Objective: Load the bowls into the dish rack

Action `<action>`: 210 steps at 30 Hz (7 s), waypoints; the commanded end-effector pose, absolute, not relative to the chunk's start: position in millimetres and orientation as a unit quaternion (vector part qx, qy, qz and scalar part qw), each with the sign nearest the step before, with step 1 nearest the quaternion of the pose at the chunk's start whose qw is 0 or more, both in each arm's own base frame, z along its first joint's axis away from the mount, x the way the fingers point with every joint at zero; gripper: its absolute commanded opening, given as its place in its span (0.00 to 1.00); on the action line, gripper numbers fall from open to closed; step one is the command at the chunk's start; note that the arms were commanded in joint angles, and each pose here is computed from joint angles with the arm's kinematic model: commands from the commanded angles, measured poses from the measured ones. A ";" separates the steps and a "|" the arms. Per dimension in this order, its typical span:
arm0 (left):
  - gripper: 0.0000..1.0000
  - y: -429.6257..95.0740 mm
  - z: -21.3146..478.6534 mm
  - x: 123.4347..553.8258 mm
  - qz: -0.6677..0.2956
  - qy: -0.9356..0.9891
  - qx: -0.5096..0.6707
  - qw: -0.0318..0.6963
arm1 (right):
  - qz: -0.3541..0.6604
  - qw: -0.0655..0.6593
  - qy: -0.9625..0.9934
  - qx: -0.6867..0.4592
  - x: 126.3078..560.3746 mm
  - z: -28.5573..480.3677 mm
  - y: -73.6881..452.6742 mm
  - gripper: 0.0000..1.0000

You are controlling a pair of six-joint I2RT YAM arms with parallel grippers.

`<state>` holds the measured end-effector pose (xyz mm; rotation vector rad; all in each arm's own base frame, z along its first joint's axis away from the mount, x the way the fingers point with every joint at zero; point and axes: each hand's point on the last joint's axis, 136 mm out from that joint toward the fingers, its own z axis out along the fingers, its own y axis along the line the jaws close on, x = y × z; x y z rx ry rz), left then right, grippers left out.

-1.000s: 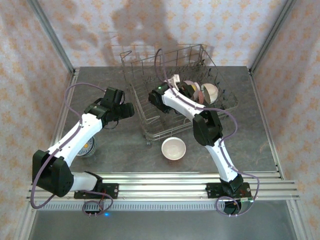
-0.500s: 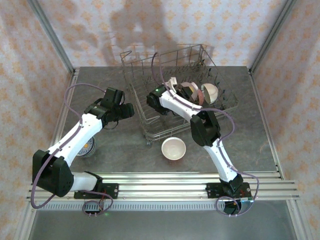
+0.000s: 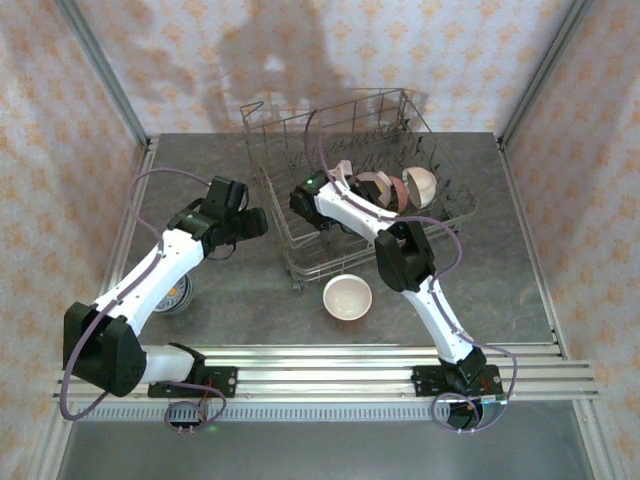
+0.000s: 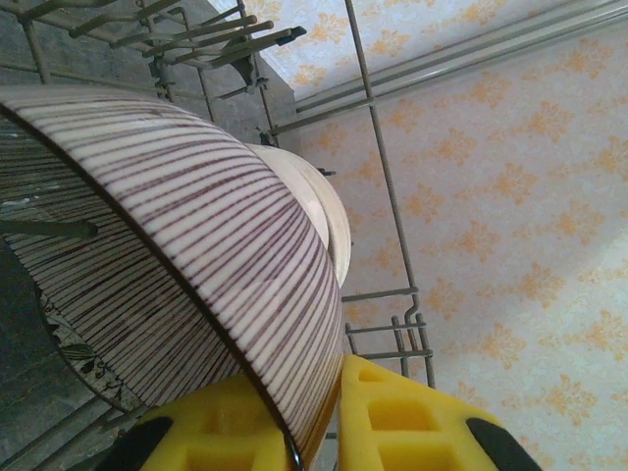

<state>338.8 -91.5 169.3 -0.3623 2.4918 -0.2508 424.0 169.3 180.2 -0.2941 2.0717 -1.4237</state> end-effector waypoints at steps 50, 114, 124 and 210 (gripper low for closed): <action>0.75 -102.7 230.2 350.8 -0.137 0.920 -0.122 0.346 | -0.216 0.310 0.924 -0.063 391.3 271.3 167.3 0.84; 0.62 -154.3 238.8 540.6 -0.143 0.932 -0.026 0.333 | 0.056 0.132 0.984 0.110 225.4 132.8 141.8 0.60; 0.79 -147.9 272.0 504.0 -0.153 0.926 -0.012 0.345 | 0.061 0.107 0.991 0.050 213.9 111.1 171.1 0.57; 0.78 -56.9 157.7 382.9 -0.115 0.951 -0.144 0.249 | 0.084 0.279 0.955 -0.057 286.9 283.2 190.4 0.00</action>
